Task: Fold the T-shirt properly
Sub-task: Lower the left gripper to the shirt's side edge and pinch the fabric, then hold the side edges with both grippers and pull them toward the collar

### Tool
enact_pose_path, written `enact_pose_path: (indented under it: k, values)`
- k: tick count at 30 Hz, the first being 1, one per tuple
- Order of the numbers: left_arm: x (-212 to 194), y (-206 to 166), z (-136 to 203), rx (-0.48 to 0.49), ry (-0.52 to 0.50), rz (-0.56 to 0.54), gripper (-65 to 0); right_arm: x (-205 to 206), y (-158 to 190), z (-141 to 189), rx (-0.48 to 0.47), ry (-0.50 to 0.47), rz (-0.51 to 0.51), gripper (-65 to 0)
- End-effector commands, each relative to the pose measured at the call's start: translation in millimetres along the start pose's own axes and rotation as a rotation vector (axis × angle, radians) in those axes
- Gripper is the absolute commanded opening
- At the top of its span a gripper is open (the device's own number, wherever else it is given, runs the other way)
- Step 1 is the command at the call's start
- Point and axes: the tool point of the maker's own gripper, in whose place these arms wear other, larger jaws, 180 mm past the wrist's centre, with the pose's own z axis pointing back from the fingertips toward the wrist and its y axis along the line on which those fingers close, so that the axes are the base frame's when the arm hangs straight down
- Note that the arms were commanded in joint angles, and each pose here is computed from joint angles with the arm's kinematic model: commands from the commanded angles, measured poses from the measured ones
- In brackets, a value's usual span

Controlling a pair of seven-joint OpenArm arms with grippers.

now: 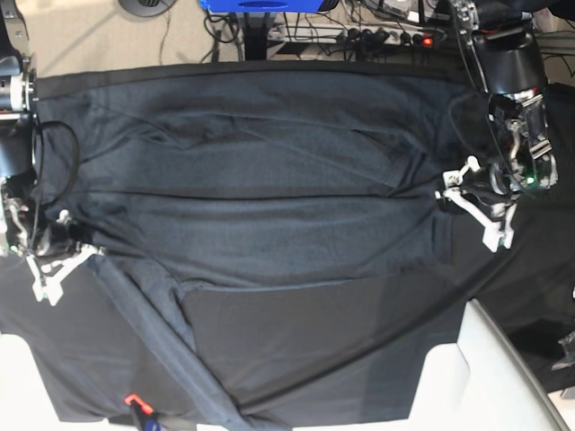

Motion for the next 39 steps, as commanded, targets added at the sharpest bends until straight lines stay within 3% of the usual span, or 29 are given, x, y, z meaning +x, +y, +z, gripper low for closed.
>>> enact_pose_path:
  k: [1,7,10,15,20,28,39]
  values:
    - [35,12,11,0.022,-0.087,0.009,-21.9,28,0,7,0.004,-0.065,0.009,-64.2]
    - [66,36,17,0.044,-0.152,0.112,-20.1,29,-1,8,0.002,-0.066,0.009,-64.2]
    - [72,42,4,0.027,-0.115,0.172,-20.1,29,-1,8,0.002,-0.066,0.009,-64.2]
    - [88,47,-17,0.0,-0.138,0.263,-20.1,28,-2,8,0.001,-0.064,0.009,-64.2]
    - [97,22,-39,-0.03,-0.096,0.203,-20.1,28,-4,9,-0.002,-0.062,0.011,-64.2]
    - [95,8,-57,-0.063,-0.096,0.301,-20.1,28,-4,9,-0.002,-0.062,0.011,-64.2]
    - [86,-17,-67,-0.098,-0.072,0.28,-20.2,29,-4,9,-0.002,-0.065,0.011,-64.2]
